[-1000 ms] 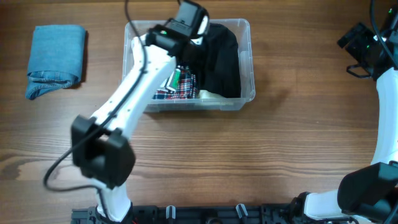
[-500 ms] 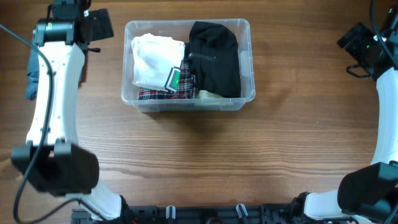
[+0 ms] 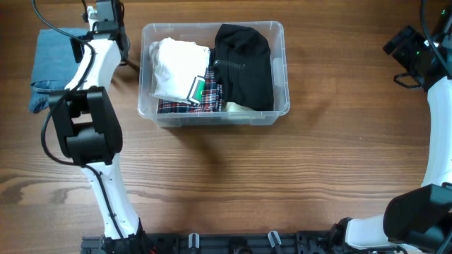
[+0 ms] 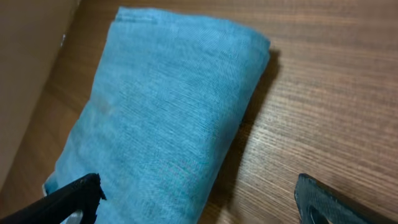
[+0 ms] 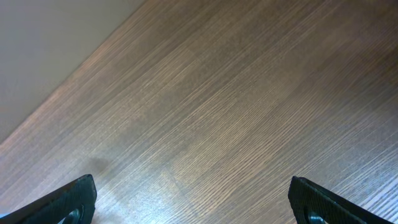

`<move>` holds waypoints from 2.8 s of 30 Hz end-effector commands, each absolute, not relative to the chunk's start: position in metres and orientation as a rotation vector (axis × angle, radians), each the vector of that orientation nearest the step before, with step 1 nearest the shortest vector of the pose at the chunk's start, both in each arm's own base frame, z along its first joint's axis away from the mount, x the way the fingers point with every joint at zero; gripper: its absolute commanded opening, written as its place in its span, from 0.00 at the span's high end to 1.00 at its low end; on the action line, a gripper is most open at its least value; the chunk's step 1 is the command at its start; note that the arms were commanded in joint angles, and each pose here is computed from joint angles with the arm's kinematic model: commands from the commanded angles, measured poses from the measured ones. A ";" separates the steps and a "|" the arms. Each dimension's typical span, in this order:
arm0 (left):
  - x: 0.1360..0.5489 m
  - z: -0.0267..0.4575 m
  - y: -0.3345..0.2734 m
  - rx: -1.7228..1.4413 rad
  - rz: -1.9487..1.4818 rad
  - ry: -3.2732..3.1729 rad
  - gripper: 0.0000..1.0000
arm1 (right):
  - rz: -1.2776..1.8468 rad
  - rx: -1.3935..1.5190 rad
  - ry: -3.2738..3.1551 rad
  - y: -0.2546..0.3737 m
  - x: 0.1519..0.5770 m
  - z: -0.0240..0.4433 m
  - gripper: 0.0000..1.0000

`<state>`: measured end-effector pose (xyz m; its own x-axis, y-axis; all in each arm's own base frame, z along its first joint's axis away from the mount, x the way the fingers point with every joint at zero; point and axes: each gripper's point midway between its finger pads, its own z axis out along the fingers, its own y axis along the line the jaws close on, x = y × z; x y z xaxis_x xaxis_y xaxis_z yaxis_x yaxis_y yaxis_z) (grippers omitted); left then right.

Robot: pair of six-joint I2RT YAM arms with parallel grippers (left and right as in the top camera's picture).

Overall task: Pack container
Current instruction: 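Move the left gripper to the blue denim cloth and grasp it, then carry the blue denim cloth over the box and lower it onto the black cloth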

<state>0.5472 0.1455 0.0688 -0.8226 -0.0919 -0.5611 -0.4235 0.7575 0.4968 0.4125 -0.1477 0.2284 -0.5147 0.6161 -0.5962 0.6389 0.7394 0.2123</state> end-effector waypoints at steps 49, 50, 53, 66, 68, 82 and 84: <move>0.438 0.293 0.029 -0.337 -0.139 2.389 0.96 | -0.063 0.950 2.275 -0.150 0.411 0.224 0.00; 0.431 0.307 0.022 -0.334 -0.191 2.363 0.96 | -0.063 0.951 2.275 -0.150 0.411 0.224 0.00; 0.414 0.343 0.003 -0.325 -0.350 2.276 0.96 | -0.063 0.951 2.275 -0.150 0.412 0.225 0.00; 0.409 0.350 -0.211 0.076 -1.400 2.287 0.96 | -0.063 0.950 2.275 -0.150 0.411 0.224 0.00; 0.416 0.340 -0.241 0.129 -1.463 2.284 0.96 | -0.063 0.951 2.275 -0.150 0.411 0.224 0.00; 0.435 0.274 -0.300 0.007 -1.700 2.421 0.96 | -0.063 0.951 2.275 -0.150 0.412 0.225 0.00; 0.440 0.267 -0.297 -0.057 -1.649 2.444 0.96 | -0.063 0.951 2.275 -0.150 0.411 0.224 0.00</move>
